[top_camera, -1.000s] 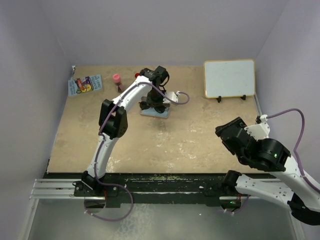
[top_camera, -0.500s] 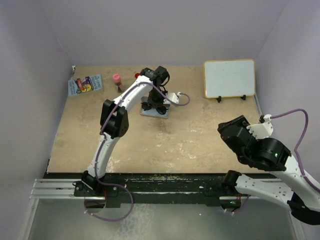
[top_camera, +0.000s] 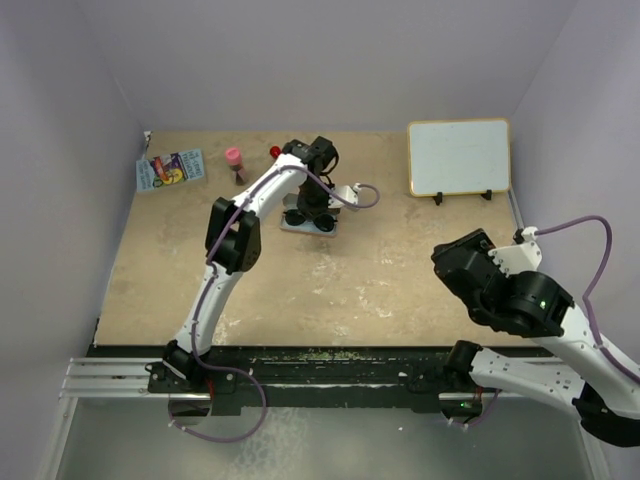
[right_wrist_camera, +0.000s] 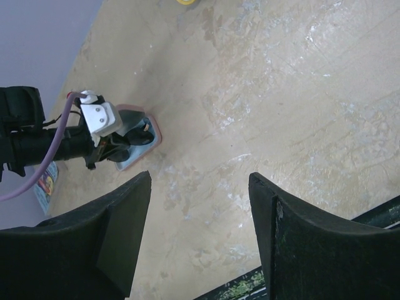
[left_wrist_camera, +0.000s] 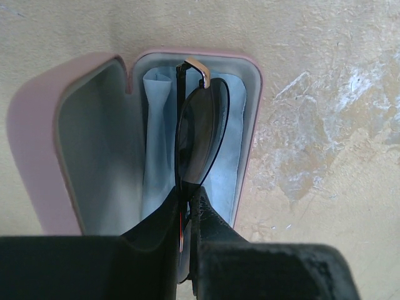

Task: Organize the sunglasses
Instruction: Place the sunglasses in the sunglasses case.

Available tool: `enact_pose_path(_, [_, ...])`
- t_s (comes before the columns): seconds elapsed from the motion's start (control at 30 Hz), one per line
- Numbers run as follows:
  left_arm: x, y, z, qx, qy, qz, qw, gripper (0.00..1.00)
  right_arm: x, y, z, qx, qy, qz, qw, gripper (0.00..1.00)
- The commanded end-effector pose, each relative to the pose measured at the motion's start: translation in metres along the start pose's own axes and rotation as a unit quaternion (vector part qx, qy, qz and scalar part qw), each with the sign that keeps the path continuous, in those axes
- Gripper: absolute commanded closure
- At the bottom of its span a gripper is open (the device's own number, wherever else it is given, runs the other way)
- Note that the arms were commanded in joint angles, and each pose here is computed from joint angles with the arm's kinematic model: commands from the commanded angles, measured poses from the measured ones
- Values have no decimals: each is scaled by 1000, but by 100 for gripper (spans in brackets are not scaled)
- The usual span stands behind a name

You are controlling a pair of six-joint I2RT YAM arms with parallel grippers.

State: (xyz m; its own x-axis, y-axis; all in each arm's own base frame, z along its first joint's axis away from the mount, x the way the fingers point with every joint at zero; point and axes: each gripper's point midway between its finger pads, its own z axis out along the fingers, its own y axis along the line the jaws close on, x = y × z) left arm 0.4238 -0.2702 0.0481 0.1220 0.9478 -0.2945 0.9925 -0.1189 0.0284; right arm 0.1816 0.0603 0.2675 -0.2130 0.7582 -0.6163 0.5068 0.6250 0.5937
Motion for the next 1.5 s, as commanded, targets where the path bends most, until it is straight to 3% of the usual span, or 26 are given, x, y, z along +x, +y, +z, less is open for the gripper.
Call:
enact_pose_path(0.0, [-3,12,-7,-12,-31,-28,999,97,-8,9,1,-1,-23,7,1000,31])
enact_pose_path(0.8, [9,-4,16,21,-31,-44,998,96,-4,16,3,-4,-23,8,1000,30])
enact_pose_path(1.03, [17,-3,26,17,-9,-61,998,81,-3,20,4,-5,-23,2,1000,23])
enact_pose_path(1.33, [5,6,13,-15,-27,-77,997,75,-1,23,6,-6,-23,1,1000,21])
enact_pose_path(1.47, [-2,8,7,-32,-38,-75,996,68,0,26,6,-7,-22,-2,1000,19])
